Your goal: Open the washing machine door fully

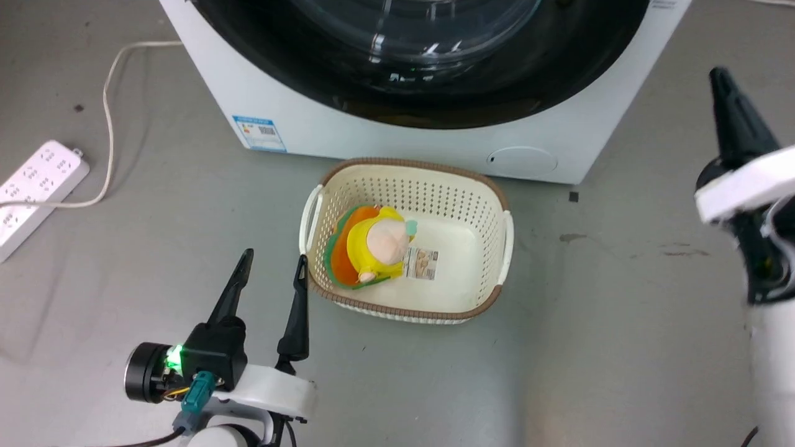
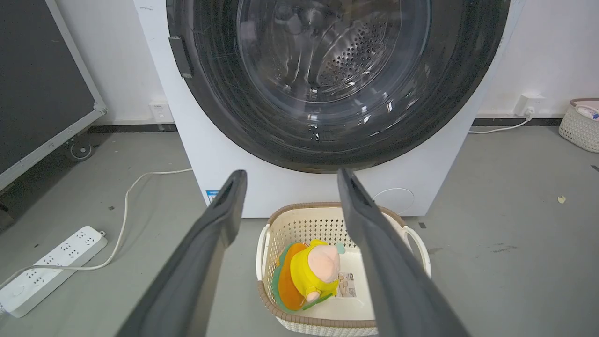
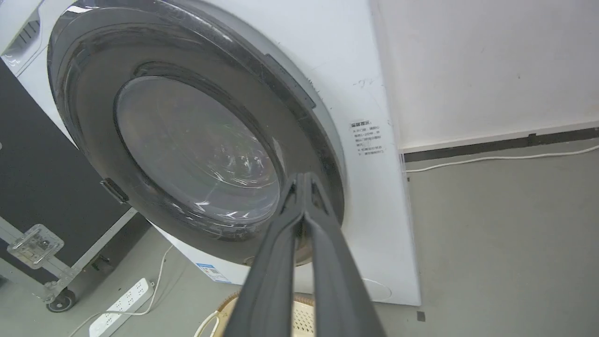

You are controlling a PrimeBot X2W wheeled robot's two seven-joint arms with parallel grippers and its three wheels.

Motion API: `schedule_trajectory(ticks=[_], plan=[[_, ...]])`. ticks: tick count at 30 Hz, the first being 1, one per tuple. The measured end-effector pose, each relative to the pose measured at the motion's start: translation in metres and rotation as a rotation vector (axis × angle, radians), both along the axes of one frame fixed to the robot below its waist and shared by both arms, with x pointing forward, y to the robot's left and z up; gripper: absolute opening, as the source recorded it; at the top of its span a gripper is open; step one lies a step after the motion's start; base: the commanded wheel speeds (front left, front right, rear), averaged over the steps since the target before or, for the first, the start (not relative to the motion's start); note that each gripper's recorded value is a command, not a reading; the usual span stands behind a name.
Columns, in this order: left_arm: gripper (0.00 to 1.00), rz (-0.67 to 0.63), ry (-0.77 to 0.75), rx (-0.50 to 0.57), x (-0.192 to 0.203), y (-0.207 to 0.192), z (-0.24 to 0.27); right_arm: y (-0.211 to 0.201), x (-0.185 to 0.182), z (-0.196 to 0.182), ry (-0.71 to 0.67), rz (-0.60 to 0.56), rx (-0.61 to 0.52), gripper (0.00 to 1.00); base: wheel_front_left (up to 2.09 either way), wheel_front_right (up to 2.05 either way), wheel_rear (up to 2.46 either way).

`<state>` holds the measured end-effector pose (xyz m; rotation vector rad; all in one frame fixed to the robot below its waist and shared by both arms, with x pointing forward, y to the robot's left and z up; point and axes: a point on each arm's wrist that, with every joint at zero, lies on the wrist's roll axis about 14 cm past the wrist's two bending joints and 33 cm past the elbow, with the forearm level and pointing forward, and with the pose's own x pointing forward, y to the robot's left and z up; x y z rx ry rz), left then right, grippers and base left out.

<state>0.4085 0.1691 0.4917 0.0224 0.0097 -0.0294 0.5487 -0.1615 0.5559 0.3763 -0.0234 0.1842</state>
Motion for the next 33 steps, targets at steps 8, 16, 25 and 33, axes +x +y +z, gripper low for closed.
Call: schedule_trajectory(ticks=[8, 16, 25, 33], plan=[[1.00, 0.006, 0.005, 0.005, 0.005, 0.002, -0.008, -0.004, 0.048, -0.014, 0.139, -0.004, 0.217, 0.00, 0.00, 0.00, 0.00], [1.00, 0.014, 0.019, -0.003, 0.010, 0.005, -0.018, 0.012, 0.101, -0.023, 0.284, 0.052, 0.389, 0.00, 0.00, 0.00, 0.00], [1.00, 0.027, 0.025, -0.003, 0.014, 0.008, -0.026, 0.004, 0.135, -0.028, 0.380, 0.061, 0.494, 0.00, 0.00, 0.00, 0.00], [1.00, 0.029, 0.031, -0.004, 0.020, 0.009, -0.033, 0.024, 0.152, -0.033, 0.507, 0.161, 0.615, 0.00, 0.00, 0.00, 0.00]])
